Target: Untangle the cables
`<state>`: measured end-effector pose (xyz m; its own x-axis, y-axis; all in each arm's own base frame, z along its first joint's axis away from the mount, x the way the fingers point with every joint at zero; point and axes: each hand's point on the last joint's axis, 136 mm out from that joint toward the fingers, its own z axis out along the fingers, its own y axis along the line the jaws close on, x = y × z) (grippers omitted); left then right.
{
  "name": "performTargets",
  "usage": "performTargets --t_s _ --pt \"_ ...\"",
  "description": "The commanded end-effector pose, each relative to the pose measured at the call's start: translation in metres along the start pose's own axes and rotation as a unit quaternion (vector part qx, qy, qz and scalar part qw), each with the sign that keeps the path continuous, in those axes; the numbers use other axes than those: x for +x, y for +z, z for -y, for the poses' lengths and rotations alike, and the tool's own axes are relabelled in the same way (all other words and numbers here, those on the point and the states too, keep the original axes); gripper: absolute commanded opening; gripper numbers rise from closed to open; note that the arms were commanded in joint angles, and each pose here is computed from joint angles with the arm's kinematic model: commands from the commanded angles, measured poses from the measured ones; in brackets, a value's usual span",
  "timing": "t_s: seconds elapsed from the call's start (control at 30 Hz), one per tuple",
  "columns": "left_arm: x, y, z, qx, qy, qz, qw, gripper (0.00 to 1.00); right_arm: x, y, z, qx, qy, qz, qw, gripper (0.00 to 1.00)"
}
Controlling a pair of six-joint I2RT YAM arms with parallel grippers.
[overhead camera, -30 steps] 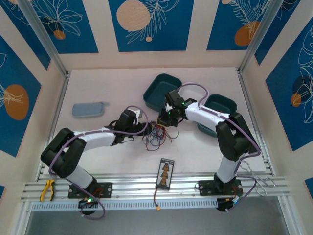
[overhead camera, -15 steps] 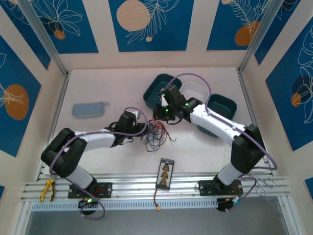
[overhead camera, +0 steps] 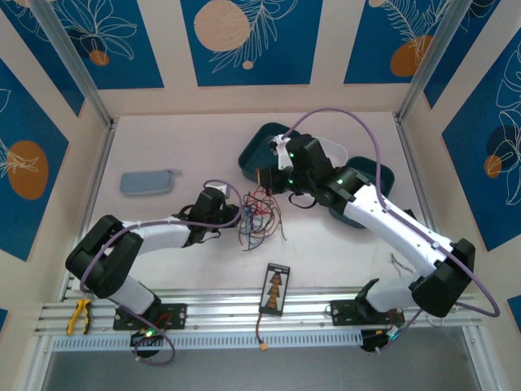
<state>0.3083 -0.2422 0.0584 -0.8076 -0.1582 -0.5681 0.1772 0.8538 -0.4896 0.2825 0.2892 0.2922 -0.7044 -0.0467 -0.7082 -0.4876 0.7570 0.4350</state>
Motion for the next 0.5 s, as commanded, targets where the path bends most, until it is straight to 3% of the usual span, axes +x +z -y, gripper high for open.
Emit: performTargets --t_s 0.0,0.47 --pt "-0.003 -0.007 -0.003 -0.017 0.008 0.012 1.000 0.10 -0.033 -0.034 -0.019 -0.015 -0.050 0.061 0.997 0.00" --pt "-0.006 -0.029 -0.040 -0.091 0.004 0.020 0.996 0.00 -0.072 -0.082 -0.029 0.013 -0.108 0.119 0.987 0.00"
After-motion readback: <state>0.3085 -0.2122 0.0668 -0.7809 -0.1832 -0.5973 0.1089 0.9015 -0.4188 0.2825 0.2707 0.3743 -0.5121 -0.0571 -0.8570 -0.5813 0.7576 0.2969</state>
